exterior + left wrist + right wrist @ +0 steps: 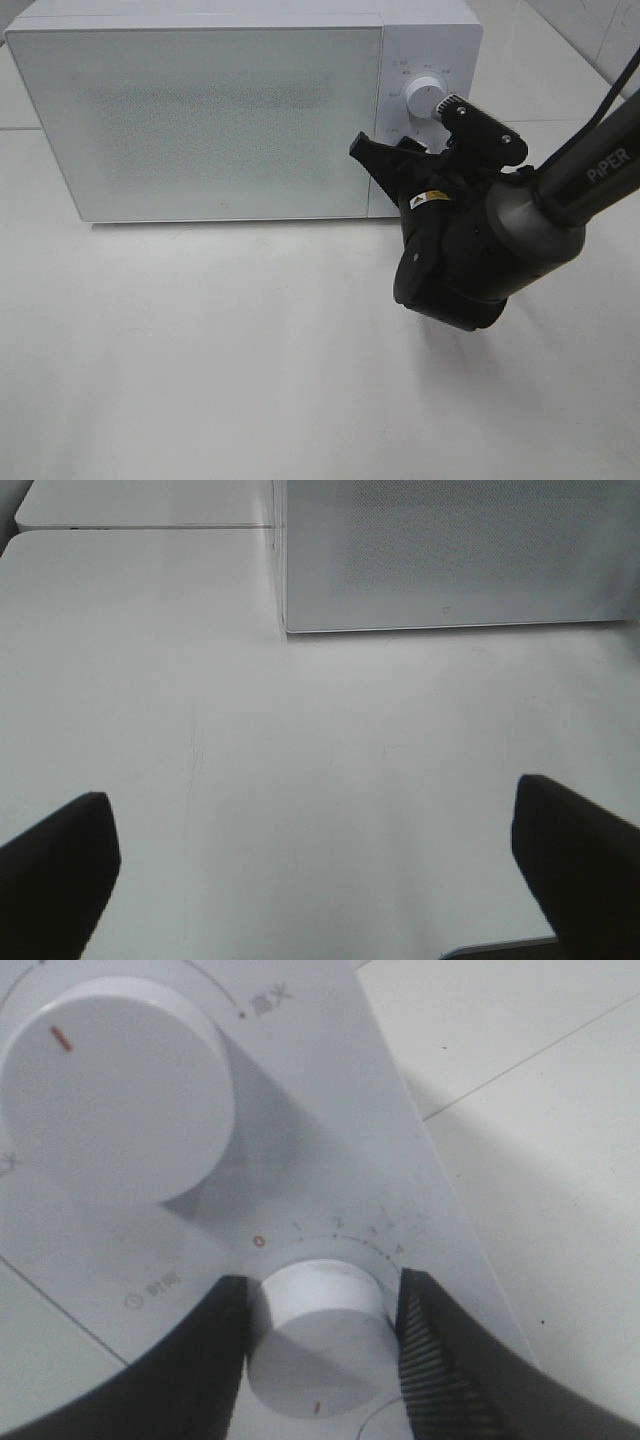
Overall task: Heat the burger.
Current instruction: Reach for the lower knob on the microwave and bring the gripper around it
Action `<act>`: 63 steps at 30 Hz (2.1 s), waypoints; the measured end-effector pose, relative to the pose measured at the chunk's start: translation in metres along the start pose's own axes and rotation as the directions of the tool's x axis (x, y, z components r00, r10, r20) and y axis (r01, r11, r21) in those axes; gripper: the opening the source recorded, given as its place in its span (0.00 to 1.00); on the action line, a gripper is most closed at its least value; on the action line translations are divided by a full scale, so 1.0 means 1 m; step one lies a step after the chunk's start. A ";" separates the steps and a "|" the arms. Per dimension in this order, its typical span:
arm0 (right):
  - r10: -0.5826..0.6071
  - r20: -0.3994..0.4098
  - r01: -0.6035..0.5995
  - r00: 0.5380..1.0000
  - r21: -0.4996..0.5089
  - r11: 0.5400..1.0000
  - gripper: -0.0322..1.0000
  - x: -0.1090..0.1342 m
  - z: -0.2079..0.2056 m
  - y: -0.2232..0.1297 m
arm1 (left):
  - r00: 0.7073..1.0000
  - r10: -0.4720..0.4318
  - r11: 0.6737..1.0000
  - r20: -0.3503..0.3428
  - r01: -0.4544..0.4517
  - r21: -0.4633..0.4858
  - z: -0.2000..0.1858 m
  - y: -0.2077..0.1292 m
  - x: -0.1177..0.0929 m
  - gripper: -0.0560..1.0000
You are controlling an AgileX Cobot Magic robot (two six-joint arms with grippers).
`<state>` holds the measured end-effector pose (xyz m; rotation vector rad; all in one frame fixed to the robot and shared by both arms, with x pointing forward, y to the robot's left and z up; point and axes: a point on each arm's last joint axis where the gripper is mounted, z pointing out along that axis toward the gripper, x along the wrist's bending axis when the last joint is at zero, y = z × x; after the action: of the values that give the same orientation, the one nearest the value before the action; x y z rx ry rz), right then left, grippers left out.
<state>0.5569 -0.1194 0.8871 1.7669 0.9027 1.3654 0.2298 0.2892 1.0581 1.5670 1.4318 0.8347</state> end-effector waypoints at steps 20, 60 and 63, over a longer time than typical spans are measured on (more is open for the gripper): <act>0.339 -0.008 -0.339 0.941 0.006 0.941 0.46 -0.002 0.001 0.000 | 1.000 0.000 1.000 0.000 0.000 0.000 0.000 0.000 0.000 0.99; 0.844 0.004 -0.843 0.537 0.038 0.536 0.46 -0.003 0.000 -0.002 | 1.000 0.000 1.000 0.000 0.000 0.000 0.000 0.000 0.000 0.99; 0.860 0.005 -0.860 0.510 0.039 0.509 0.46 -0.003 0.000 -0.002 | 1.000 0.000 1.000 0.000 0.000 0.000 0.000 0.000 0.000 0.99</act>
<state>0.5564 -0.1210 0.8841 2.3699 -0.0701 1.9544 0.2298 0.2892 1.0581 1.5670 1.4318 0.8347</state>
